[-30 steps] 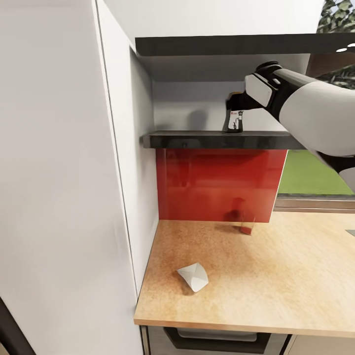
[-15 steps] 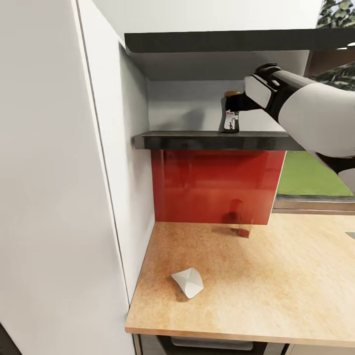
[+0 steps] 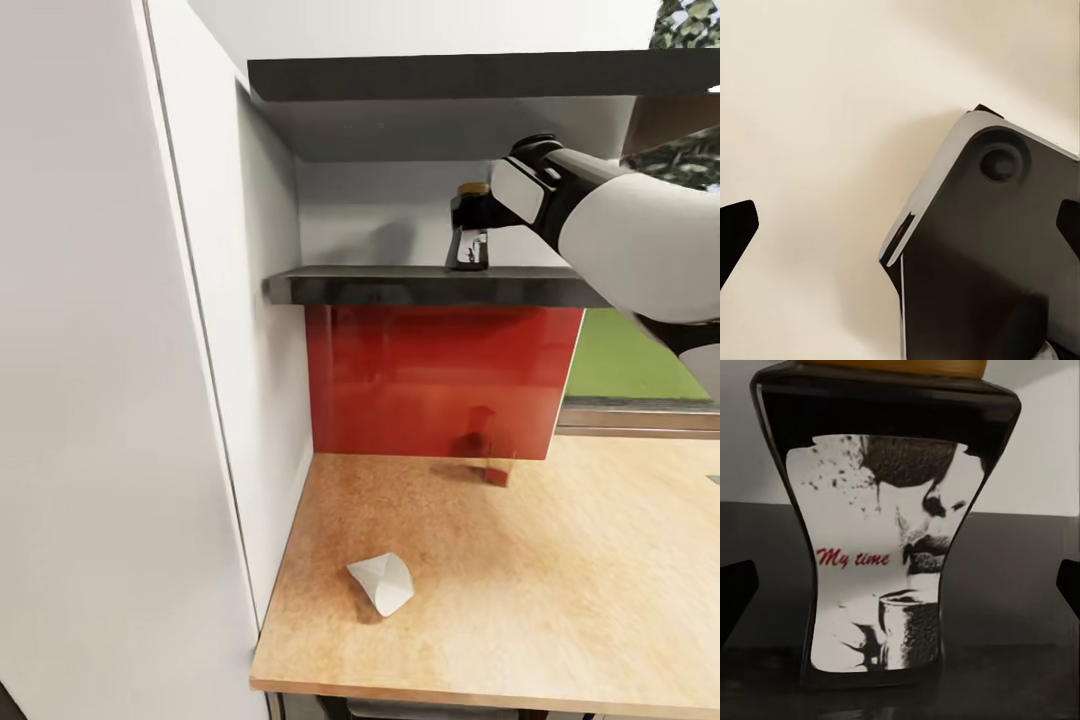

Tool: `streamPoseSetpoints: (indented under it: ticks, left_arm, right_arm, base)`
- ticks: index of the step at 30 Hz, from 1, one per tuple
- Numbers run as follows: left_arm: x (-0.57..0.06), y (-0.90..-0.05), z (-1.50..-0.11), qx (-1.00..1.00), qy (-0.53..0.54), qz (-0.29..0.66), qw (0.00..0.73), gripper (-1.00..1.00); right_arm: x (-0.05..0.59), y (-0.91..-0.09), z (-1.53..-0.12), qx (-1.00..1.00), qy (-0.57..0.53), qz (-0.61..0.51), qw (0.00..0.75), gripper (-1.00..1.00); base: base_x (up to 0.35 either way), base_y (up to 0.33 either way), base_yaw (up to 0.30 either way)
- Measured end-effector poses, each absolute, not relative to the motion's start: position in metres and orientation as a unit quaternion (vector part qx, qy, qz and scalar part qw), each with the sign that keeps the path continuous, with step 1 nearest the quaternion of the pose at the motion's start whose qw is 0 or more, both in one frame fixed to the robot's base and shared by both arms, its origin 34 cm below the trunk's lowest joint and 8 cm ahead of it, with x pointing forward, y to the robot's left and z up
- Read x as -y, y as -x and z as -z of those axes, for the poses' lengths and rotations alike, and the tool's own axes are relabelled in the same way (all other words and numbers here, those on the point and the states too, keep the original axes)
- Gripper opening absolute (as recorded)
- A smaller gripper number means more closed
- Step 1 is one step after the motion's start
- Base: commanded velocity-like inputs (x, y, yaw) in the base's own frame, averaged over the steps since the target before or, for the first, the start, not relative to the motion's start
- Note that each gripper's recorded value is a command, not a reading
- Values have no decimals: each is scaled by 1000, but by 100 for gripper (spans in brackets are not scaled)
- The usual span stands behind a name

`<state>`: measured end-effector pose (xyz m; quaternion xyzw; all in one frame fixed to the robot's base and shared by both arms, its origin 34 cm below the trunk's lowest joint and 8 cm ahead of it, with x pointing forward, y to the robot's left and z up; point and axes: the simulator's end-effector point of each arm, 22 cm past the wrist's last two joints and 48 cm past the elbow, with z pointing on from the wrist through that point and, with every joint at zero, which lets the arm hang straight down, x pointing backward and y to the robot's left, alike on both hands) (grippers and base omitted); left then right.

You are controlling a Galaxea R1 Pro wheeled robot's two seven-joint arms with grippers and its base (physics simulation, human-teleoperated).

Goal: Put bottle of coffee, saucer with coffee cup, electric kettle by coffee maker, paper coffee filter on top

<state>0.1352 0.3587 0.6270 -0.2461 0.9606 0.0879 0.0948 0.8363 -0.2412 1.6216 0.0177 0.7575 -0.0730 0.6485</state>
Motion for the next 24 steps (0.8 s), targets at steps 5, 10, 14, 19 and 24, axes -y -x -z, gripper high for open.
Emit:
streamPoseSetpoints:
  ticks: [5,10,14,19,24]
  left_arm:
    - [-359,-135,-627,-961,246,-88,95,100]
    - [-360,-135,-627,-961,246,-89,95,100]
    - [-360,-135,-627,-960,246,-89,95,100]
    - [-360,-135,-627,-960,246,-89,95,100]
    - [-359,-136,-627,-961,245,-88,96,100]
  right_arm:
    - [241,-837,-1620,-759,-20,67,648,100]
    - [239,-838,-1619,-760,-22,57,647,100]
    - [238,-838,-1619,-760,-22,56,647,100]
    - [238,-837,-1619,-760,-22,56,647,100]
    - [238,-837,-1618,-760,-22,56,647,100]
  base:
    - [94,0,0]
    - [9,0,0]
    - [2,0,0]
    - [86,0,0]
    - [258,0,0]
